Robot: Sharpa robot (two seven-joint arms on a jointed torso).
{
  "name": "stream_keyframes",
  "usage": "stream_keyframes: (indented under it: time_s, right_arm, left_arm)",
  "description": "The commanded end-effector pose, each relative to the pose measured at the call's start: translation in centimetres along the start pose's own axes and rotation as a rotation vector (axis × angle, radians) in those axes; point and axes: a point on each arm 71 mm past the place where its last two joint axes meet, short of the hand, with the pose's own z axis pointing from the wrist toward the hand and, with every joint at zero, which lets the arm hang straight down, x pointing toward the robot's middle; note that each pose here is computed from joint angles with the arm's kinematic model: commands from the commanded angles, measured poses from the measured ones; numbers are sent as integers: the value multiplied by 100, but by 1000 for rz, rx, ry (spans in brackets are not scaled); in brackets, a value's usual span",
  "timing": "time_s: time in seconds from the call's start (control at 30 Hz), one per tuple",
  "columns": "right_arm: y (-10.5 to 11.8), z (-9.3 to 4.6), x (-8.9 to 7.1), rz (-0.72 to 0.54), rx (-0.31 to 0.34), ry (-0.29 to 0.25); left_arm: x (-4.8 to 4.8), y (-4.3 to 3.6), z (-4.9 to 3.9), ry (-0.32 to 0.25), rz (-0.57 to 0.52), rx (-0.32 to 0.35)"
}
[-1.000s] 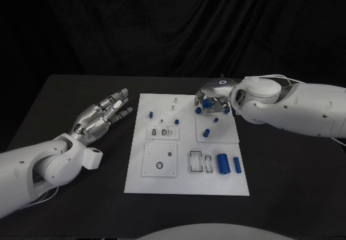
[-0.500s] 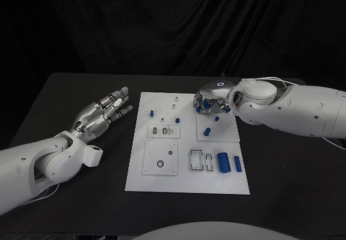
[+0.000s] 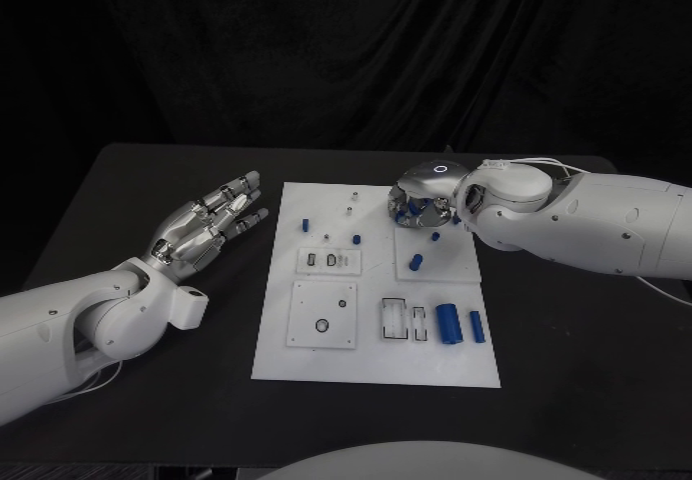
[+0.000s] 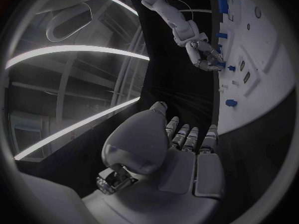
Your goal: Assemble the parts on the task board
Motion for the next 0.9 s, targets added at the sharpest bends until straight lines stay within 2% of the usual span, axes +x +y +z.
stream_keyframes:
  time_s: [0.03, 0.27, 0.47, 0.67, 0.9]
  right_arm:
    - [7, -25, -42, -6, -24, -77]
    - [50, -26, -165, -13, -49, -134]
    - [136, 64, -324, -31, -85, -168]
    - [233, 263, -404, -51, -117, -166]
    - [265, 500, -436, -46, -111, -131]
  left_arm:
    - [10, -147, 0, 15, -10, 198]
    - [8, -139, 10, 18, -12, 194]
    - [10, -130, 25, 20, -14, 191]
    - [25, -116, 56, 28, -17, 190]
    - [32, -108, 71, 31, -19, 189]
